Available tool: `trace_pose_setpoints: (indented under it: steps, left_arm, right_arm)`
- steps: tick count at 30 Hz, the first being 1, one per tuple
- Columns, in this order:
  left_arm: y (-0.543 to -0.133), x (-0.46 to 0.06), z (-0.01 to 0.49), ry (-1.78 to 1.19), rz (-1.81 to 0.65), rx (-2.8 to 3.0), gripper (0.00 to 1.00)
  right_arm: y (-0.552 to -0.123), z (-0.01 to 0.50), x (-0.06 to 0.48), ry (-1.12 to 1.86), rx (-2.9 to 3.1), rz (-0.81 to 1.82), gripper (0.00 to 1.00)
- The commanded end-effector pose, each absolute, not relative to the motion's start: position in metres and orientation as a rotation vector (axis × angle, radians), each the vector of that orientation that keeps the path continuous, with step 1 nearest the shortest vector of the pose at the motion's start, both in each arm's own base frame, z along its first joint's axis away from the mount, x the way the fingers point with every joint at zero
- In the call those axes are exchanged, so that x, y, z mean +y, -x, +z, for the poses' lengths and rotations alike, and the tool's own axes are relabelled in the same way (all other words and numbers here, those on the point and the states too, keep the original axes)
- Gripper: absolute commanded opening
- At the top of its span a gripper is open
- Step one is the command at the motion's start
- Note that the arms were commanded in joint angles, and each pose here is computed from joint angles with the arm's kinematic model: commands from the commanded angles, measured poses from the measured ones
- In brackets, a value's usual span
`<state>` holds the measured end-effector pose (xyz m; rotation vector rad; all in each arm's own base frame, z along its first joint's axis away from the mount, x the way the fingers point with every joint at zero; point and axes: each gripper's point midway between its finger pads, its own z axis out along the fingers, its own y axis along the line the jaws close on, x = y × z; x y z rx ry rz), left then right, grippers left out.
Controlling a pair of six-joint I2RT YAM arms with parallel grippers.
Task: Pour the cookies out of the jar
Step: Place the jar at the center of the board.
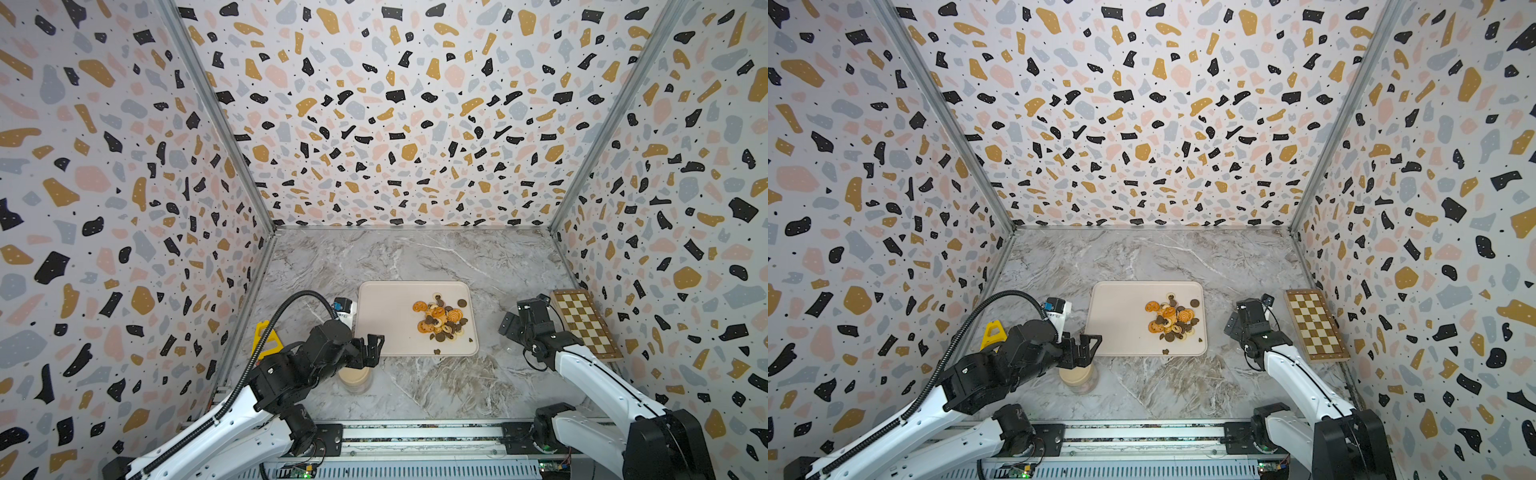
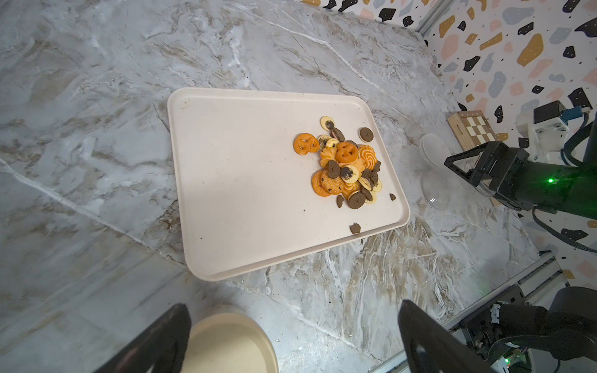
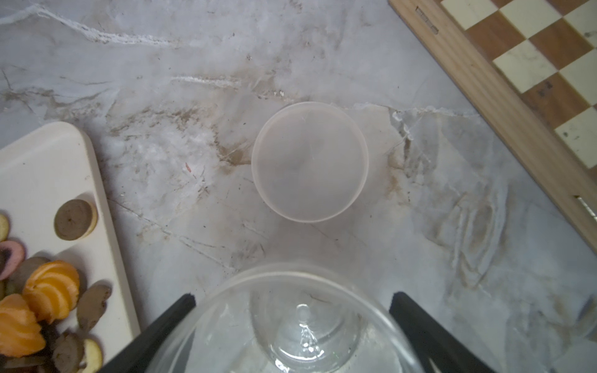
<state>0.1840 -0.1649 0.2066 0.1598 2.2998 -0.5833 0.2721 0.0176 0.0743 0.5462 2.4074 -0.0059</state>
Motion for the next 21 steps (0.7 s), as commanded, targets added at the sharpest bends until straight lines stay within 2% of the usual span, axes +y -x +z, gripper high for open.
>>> trace_pose_setpoints:
  steps: [1, 9, 16, 21]
  left_arm:
    - [-0.188, -0.166, 0.21, -0.151, -0.587, 2.279, 0.99]
    - [-0.191, -0.161, 0.215, -0.135, -0.555, 2.266, 0.99]
    - [-0.196, -0.14, 0.208, -0.026, -0.449, 2.275, 0.99]
    - [-0.197, -0.143, 0.213, -0.044, -0.451, 2.292, 0.99]
  right_arm:
    - [-0.274, 0.086, 0.018, -0.53, 2.4, -0.029, 0.97]
    - [-0.265, 0.114, 0.014, -0.564, 2.377, -0.061, 0.98]
    - [-0.258, 0.161, 0.022, -0.537, 2.331, 0.017, 0.98]
    - [-0.253, 0.193, 0.042, -0.467, 2.309, 0.103, 0.96]
